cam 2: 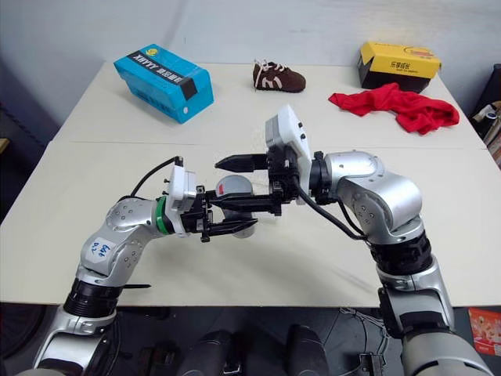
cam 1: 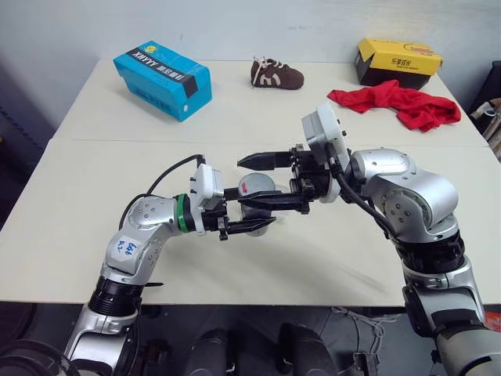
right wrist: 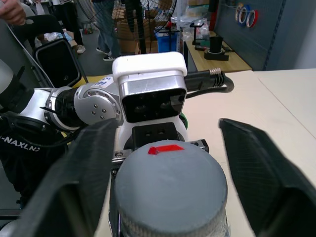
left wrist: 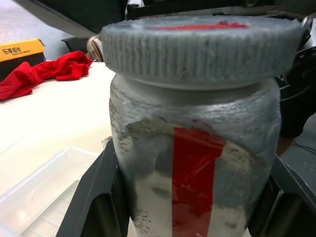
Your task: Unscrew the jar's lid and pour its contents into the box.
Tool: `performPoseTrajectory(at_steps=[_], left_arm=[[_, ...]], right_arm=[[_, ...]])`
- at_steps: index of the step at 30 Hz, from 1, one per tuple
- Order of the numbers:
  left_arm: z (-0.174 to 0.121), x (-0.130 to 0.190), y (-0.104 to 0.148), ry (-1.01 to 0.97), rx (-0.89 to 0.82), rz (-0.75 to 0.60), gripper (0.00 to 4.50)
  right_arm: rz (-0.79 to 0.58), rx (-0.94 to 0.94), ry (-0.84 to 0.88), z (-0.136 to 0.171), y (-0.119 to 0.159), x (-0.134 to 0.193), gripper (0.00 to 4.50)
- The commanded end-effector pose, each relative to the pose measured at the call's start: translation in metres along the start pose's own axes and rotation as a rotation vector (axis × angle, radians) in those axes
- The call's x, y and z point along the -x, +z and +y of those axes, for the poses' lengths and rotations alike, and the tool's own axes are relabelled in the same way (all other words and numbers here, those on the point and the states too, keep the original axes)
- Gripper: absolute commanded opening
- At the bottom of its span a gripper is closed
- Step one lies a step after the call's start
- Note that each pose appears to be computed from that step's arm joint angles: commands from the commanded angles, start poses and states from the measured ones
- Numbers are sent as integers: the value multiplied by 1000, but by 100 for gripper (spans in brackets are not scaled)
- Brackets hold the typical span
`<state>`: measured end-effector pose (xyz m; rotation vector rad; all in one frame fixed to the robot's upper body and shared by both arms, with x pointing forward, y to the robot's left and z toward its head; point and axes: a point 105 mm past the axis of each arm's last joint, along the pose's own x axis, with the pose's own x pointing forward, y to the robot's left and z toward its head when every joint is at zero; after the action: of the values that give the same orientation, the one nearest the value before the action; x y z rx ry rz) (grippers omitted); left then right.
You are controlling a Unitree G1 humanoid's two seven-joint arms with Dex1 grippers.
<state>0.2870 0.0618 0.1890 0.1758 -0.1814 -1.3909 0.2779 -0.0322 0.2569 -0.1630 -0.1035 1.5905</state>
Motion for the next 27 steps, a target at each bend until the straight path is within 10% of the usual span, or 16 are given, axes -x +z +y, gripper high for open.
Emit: performPoseTrajectory(at_steps=[1, 18, 23, 27], left_arm=[[-4, -2, 14, -17, -57, -33, 231], [1, 2, 16, -12, -72, -23, 231], [2, 6, 16, -4, -66, -20, 231], [1, 4, 14, -18, -57, -16, 231]], right_arm=[[10, 39, 20, 2, 2, 1, 250], [-404, -254, -95, -7, 46, 45, 250], [-181, -99, -193, -3, 25, 54, 250], [-154, 29, -147, 6, 24, 36, 341]])
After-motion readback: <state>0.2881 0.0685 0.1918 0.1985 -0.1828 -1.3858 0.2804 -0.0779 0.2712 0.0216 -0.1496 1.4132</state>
